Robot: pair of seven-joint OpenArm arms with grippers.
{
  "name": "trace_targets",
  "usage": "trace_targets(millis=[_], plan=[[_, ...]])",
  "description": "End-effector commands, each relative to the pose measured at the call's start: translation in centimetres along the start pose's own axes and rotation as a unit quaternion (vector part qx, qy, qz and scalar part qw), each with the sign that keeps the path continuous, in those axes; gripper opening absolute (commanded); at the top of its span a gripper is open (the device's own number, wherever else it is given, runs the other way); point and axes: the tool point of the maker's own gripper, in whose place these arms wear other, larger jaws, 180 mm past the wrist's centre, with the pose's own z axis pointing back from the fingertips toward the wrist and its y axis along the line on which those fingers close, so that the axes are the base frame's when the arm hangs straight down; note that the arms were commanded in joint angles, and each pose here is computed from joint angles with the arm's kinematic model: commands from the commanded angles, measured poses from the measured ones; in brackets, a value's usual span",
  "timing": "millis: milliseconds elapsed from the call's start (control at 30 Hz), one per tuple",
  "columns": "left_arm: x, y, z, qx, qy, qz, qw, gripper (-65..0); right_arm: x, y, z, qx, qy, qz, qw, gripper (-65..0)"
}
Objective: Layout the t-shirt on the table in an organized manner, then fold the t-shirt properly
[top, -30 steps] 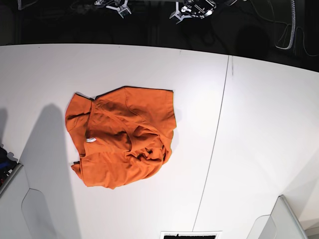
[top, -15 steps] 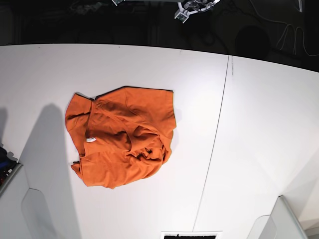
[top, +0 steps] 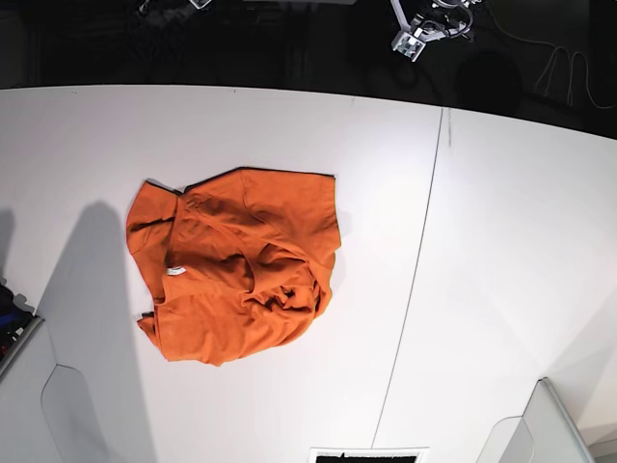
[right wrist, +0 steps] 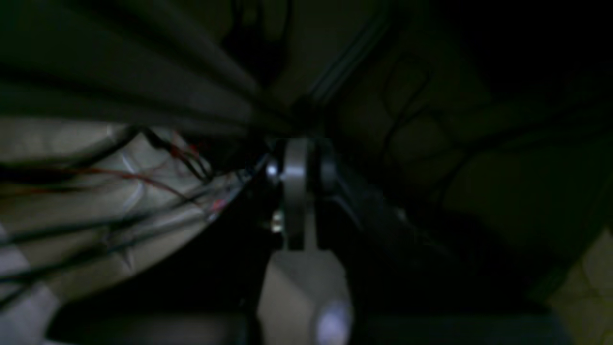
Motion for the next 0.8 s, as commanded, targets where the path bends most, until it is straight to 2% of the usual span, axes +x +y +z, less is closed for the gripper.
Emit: trace_targets(millis=[0, 133, 300, 367, 433, 500, 600, 667, 767], plan=[[1.5, 0.2, 0.9, 0.003, -0.023, -0.008, 1.0, -45.3, 1.8, -0.1, 0.7, 0.003, -0.029, 0.007, 0.9996, -61.4], [5.0, 1.3, 3.2, 0.018, -0.052, -0.04, 0.998, -45.1, 6.7, -1.5, 2.0, -0.017, -0.084, 0.024, 0.996, -61.4], [9.1, 2.5, 5.4, 0.037, -0.118, -0.064, 0.99, -45.1, 14.0, -4.9, 3.3, -0.064, -0.179, 0.017, 0.9816, -61.4], [10.4, 2.7, 5.8, 0.04, -0.142, -0.067, 0.987, -41.5, 16.3, -7.1, 3.3, -0.09, -0.207, 0.022, 0.9739, -61.4], [11.5, 2.8, 5.8, 0.037, -0.158, -0.06, 0.985, -34.4, 18.4, -9.8, 3.3, -0.126, -0.227, 0.016, 0.9654, -61.3], [13.1, 3.0, 5.8, 0.03, -0.18, -0.047, 0.982, -28.4, 20.4, -12.5, 3.4, -0.152, -0.25, -0.024, 0.9559, -61.3], [15.6, 3.7, 5.9, 0.029, -0.213, -0.04, 0.976, -27.8, 23.0, -15.7, 3.8, -0.175, -0.28, -0.093, 0.9393, -61.3], [17.5, 3.9, 6.1, 0.022, -0.238, -0.031, 0.971, -27.8, 23.8, -17.3, 3.7, -0.19, -0.283, -0.124, 0.9318, -61.1], [19.8, 4.6, 6.1, 0.02, -0.264, -0.029, 0.964, -27.8, 24.4, -19.1, 2.9, -0.205, -0.282, -0.151, 0.9249, -54.6]])
